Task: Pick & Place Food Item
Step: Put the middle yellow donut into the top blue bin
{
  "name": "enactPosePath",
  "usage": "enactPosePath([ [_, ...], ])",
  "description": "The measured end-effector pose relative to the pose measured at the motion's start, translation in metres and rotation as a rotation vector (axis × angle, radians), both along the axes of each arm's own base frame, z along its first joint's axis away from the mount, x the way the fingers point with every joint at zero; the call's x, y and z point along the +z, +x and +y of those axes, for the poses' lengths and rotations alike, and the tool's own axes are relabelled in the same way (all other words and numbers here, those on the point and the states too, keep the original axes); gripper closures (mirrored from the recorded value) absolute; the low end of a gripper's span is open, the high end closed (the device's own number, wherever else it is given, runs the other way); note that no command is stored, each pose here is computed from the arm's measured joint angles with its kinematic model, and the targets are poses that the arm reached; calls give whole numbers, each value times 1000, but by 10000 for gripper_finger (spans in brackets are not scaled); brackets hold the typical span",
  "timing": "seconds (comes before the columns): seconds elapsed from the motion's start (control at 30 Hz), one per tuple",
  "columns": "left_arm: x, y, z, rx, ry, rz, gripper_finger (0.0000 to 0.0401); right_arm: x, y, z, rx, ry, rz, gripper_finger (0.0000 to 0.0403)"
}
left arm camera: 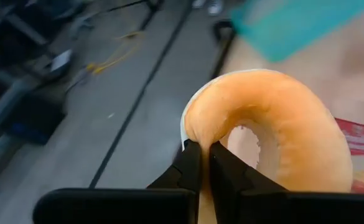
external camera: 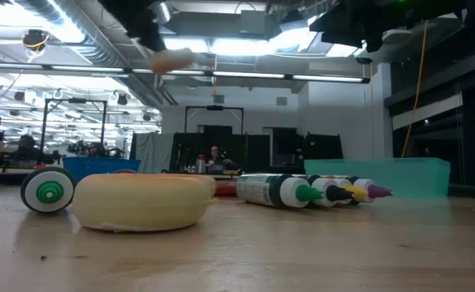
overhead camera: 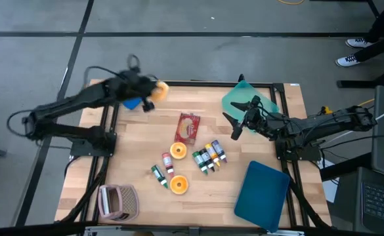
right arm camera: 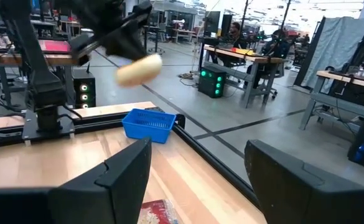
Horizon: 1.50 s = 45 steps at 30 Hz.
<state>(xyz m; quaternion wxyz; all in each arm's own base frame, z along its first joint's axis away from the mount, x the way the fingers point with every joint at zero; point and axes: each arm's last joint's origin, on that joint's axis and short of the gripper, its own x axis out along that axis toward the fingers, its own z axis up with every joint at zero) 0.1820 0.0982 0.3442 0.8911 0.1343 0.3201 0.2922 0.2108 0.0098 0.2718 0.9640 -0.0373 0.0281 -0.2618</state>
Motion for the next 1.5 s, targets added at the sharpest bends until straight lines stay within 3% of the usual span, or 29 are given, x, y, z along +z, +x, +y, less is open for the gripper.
enactPosePath([
  [0.2,-5,-52,22,124,-59,-96,388,0,0,0,0,0,1,149],
  [0.53,-63,-101,43,395,-190,-27,387,0,0,0,1,0,0,149],
  [0.8,-57,-100,54,432,-246,-148,387,0,0,0,1,8,-4,149],
  [1.5,-88,-76,80,635,-184,128,386,0,1,1,54,-5,4,149],
])
